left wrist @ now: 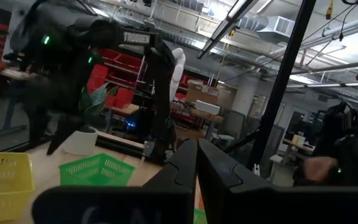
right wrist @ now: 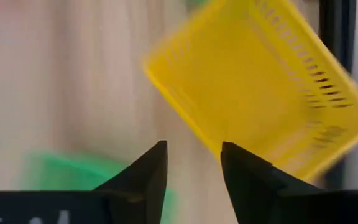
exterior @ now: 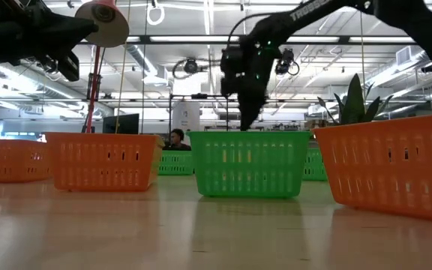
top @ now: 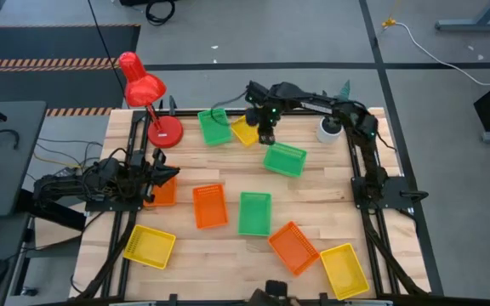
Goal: Stack baskets by color
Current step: Move the top right yellow bin to the top center of the table
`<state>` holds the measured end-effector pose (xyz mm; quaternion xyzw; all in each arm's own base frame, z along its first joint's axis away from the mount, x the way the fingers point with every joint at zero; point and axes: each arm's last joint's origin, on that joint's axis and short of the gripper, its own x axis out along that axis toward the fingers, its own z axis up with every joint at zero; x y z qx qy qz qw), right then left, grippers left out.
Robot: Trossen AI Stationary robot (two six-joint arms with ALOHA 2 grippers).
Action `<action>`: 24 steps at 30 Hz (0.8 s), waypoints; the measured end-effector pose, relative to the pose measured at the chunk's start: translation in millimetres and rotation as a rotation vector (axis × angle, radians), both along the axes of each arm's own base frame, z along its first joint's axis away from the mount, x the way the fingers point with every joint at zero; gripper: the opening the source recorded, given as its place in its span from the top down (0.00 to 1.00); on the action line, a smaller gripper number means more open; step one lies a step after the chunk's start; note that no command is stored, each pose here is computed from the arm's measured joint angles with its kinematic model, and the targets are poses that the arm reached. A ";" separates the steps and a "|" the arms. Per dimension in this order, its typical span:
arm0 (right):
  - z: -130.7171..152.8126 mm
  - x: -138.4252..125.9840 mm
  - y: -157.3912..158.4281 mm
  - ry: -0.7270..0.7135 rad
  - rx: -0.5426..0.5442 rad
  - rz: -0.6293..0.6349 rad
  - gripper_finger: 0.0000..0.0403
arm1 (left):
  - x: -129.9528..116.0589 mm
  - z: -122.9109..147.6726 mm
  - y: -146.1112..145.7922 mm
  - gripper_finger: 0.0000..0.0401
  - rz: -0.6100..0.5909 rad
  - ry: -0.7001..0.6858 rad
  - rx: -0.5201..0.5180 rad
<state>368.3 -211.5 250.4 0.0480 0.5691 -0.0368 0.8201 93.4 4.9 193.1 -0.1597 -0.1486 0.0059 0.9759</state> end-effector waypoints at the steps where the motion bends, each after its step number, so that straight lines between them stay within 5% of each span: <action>1: 6.0 0.3 0.1 -0.061 0.073 -0.073 0.60 | 0.0 -0.1 0.0 0.97 0.000 0.001 0.000; 5: 15.2 16.8 -0.9 -0.257 0.222 -0.274 0.57 | 0.0 0.0 0.6 0.97 0.019 0.000 -0.006; 13: -29.7 44.9 1.7 -0.190 0.148 -0.494 0.53 | -0.2 -0.1 2.3 0.96 0.067 -0.004 -0.051; 24: -70.8 61.9 15.5 -0.072 0.006 -0.391 0.58 | -0.1 -0.4 2.4 0.96 0.062 -0.003 -0.081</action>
